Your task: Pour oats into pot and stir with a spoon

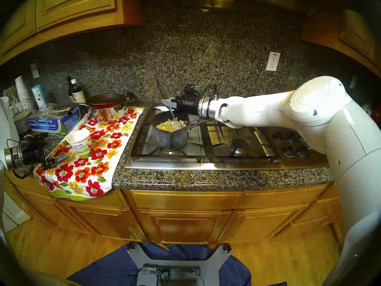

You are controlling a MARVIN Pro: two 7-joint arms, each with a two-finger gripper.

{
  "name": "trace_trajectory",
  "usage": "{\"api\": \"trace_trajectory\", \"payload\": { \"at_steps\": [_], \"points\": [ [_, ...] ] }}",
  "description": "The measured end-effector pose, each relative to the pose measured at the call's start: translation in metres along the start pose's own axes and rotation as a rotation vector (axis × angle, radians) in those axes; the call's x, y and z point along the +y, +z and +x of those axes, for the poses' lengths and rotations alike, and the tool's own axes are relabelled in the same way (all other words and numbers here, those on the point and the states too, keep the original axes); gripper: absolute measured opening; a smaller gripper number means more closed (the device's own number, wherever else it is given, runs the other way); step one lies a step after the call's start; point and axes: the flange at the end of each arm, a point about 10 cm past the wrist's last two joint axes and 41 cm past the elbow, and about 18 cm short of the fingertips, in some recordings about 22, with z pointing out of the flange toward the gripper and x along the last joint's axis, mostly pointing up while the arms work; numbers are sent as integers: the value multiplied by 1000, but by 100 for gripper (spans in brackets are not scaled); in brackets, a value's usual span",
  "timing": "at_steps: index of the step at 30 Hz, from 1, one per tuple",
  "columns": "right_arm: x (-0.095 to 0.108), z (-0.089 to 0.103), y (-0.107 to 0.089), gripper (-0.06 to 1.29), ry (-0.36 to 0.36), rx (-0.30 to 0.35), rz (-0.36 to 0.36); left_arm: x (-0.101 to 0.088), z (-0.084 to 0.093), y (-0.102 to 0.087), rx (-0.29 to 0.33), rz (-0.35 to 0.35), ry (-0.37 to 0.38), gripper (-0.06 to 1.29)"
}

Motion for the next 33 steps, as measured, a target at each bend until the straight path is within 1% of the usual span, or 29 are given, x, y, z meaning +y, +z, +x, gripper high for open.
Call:
{"api": "trace_trajectory", "payload": {
  "at_steps": [15,28,29,30,31,33],
  "points": [
    [6,-1,2,-4,18,-36,11,0,0,0,0,0,0,122],
    [6,-1,-3,-4,35,-40,22,0,0,0,0,0,0,122],
    [5,-2,-4,-1,38,-40,24,0,0,0,0,0,0,122],
    [4,-2,-4,17,40,-38,26,0,0,0,0,0,0,123],
    [3,-2,-5,23,42,-37,27,0,0,0,0,0,0,123],
    [2,-3,-6,32,44,-35,30,0,0,0,0,0,0,123]
  ]
}}
